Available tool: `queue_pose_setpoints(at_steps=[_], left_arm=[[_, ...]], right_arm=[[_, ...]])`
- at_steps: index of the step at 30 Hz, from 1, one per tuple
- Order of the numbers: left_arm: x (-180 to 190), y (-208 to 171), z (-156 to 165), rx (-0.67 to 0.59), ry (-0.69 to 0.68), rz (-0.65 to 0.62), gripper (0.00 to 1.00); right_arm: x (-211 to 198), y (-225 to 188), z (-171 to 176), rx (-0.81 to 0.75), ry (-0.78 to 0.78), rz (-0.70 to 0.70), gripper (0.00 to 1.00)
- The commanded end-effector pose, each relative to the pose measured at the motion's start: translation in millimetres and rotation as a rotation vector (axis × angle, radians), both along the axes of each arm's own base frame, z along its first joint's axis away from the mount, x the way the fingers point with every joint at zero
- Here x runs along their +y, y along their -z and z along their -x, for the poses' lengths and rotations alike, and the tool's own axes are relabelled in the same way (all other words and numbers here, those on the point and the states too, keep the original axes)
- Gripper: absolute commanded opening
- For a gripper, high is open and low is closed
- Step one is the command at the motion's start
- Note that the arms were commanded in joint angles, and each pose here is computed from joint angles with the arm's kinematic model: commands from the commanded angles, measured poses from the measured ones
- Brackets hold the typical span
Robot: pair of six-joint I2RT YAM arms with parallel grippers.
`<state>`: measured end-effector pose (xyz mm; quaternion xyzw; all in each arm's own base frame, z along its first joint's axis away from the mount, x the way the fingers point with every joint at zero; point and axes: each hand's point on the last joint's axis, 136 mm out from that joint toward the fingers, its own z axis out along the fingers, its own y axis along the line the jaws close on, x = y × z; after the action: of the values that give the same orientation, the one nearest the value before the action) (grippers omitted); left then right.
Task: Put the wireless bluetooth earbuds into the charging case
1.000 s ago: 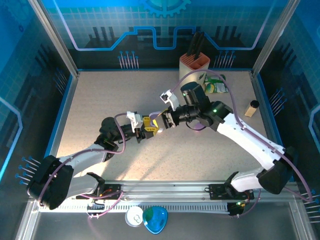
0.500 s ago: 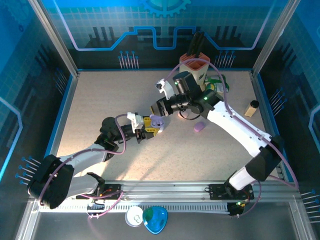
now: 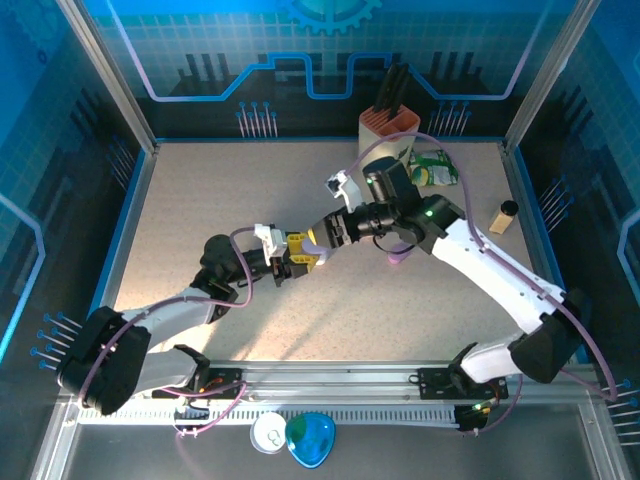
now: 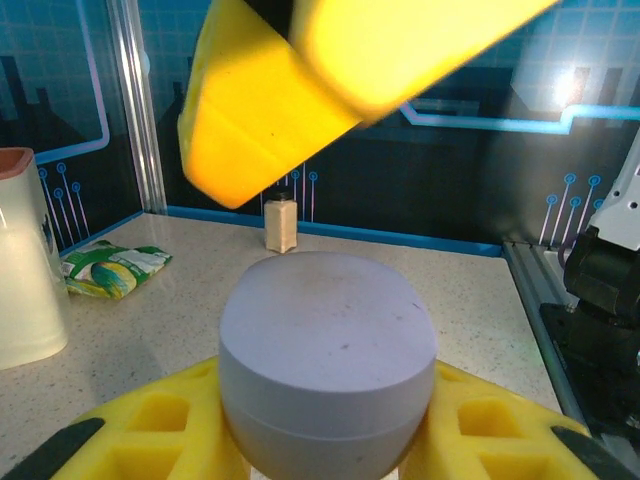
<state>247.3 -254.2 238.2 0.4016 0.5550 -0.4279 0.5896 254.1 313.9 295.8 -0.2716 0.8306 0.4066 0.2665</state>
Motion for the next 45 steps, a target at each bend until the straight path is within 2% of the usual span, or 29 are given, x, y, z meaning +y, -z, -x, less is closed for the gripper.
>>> queue_pose_setpoints(at_steps=[1, 7, 13, 19, 24, 29, 30, 31, 34, 37, 38, 41, 45], left_arm=[[1, -16, 0, -0.045, -0.002, 0.057, 0.28], [2, -26, -1, -0.065, 0.001, 0.111, 0.28], [0, -26, -4, -0.058, 0.012, 0.125, 0.28], [-1, -28, -3, -0.060, 0.021, 0.130, 0.28], [-2, -24, -1, -0.046, 0.030, 0.121, 0.30], [-1, -22, 0, -0.037, 0.032, 0.111, 0.34], [-2, -20, 0, -0.029, 0.032, 0.103, 0.37], [-1, -20, 0, -0.030, 0.029, 0.097, 0.45], [-1, -13, -1, -0.018, 0.015, 0.054, 0.75], [1, -5, -5, -0.003, -0.020, 0.007, 0.96], [3, -4, -6, -0.002, -0.036, -0.001, 0.99], [4, 8, -8, 0.012, -0.057, -0.060, 0.99], [-4, 43, -2, 0.062, -0.032, -0.225, 0.99]], right_arm=[[-8, -14, -1, 0.055, 0.041, -0.116, 0.65], [-15, 4, 9, 0.177, 0.066, -0.182, 0.73], [3, 2, 16, 0.283, 0.000, -0.353, 0.71], [2, 9, 11, 0.303, 0.032, -0.361, 0.57], [2, 13, 10, 0.319, 0.036, -0.354, 0.31], [1, 17, 8, 0.310, 0.042, -0.340, 0.19], [-1, 18, 7, 0.307, 0.050, -0.333, 0.18], [-3, 21, 5, 0.303, 0.063, -0.324, 0.17], [-14, 31, -2, 0.294, 0.122, -0.296, 0.16], [-34, 50, -12, 0.295, 0.212, -0.258, 0.16], [-41, 57, -16, 0.297, 0.245, -0.248, 0.16], [-69, 86, -25, 0.320, 0.364, -0.201, 0.16], [-104, 126, -33, 0.354, 0.497, -0.122, 0.16]])
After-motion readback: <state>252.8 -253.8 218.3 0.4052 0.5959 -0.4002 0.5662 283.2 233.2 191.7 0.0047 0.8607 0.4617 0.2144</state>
